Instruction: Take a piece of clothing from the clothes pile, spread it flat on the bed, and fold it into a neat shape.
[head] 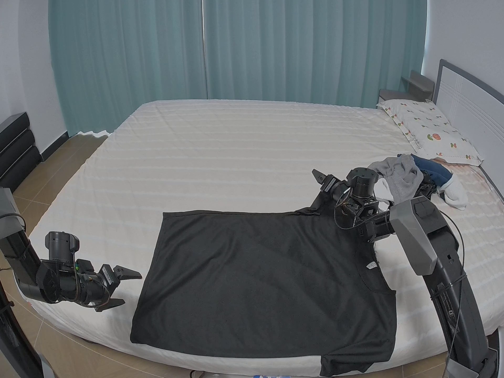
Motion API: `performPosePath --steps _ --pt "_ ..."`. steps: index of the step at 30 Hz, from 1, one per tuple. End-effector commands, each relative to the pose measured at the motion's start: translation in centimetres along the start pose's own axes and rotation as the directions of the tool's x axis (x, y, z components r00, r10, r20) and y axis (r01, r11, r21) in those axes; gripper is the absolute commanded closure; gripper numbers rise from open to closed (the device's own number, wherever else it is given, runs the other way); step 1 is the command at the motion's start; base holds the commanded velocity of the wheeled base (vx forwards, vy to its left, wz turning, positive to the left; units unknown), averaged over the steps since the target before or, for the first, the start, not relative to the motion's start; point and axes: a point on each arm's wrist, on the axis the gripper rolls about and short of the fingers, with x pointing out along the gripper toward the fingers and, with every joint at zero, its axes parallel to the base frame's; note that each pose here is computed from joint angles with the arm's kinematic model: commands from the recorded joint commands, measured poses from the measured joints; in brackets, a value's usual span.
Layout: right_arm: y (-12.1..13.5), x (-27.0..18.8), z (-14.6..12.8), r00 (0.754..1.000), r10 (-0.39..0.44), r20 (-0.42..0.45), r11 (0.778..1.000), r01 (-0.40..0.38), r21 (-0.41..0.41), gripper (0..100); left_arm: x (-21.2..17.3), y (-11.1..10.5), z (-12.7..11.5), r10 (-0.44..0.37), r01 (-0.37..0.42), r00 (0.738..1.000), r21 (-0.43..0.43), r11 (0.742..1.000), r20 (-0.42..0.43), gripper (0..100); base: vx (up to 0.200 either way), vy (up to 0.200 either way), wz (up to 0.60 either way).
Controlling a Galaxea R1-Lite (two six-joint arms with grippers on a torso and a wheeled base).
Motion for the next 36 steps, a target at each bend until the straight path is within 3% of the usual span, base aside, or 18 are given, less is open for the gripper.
performPosePath --steps 1,5,9,17,21,25,28,29,31,36 --pt "-1.8 0.1 -2.5 0.998 -0.034 -0.045 0.999 0.034 -0.005 0 0.0 0.0 0.0 -0.001 0.001 1.0 -0.001 1.0 0.0 0 0.0 0.0 0.0" --pt "-2.2 0.0 -2.9 0.998 -0.047 -0.048 0.999 0.047 -0.004 0 0.0 0.0 0.0 0.001 -0.001 1.0 -0.001 1.0 0.001 0 0.0 0.0 0.0" --pt "-1.4 0.0 -1.3 0.997 -0.071 -0.02 0.997 0.071 -0.001 0 0.0 0.0 0.0 0.001 -0.001 1.0 0.001 1.0 0.001 0 0.0 0.0 0.0" --pt "-0.6 -2.0 0.6 0.989 -0.112 -0.095 0.993 0.114 0.012 0 0.0 0.0 0.0 -0.001 0.001 1.0 0.001 1.0 0.0 0 0.0 0.0 0.0" --pt "0.0 -3.1 0.5 0.982 -0.101 -0.162 0.992 0.111 0.057 0 0.0 0.0 0.0 -0.001 0.001 1.0 0.001 1.0 0.0 0 0.0 0.0 0.0" --pt "1.7 -4.5 1.3 0.959 -0.097 -0.267 0.983 0.135 0.128 0 0.0 0.0 0.0 -0.001 0.001 1.0 0.001 1.0 0.0 0 0.0 0.0 0.0" --pt "2.6 -4.9 2.5 0.949 -0.102 -0.3 0.967 0.165 0.193 0 0.0 0.0 0.0 -0.001 0.001 1.0 0.001 1.0 0.0 0 0.0 0.0 0.0" --pt "3.6 -5.3 3.7 0.937 -0.075 -0.342 0.947 0.174 0.27 0 0.0 0.0 0.0 -0.001 0.001 1.0 0.001 1.0 0.001 0 0.0 0.0 0.0" --pt "3.9 -5.3 3.9 0.928 -0.048 -0.369 0.936 0.17 0.307 0 0.0 0.0 0.0 -0.001 0.001 1.0 0.001 1.0 0.0 0 0.0 0.0 0.0" --pt "3.3 -4.1 1.4 0.913 -0.06 -0.404 0.935 0.193 0.296 0 0.0 0.0 0.0 -0.002 0.002 1.0 0.001 1.0 -0.001 0 0.0 0.0 0.0"
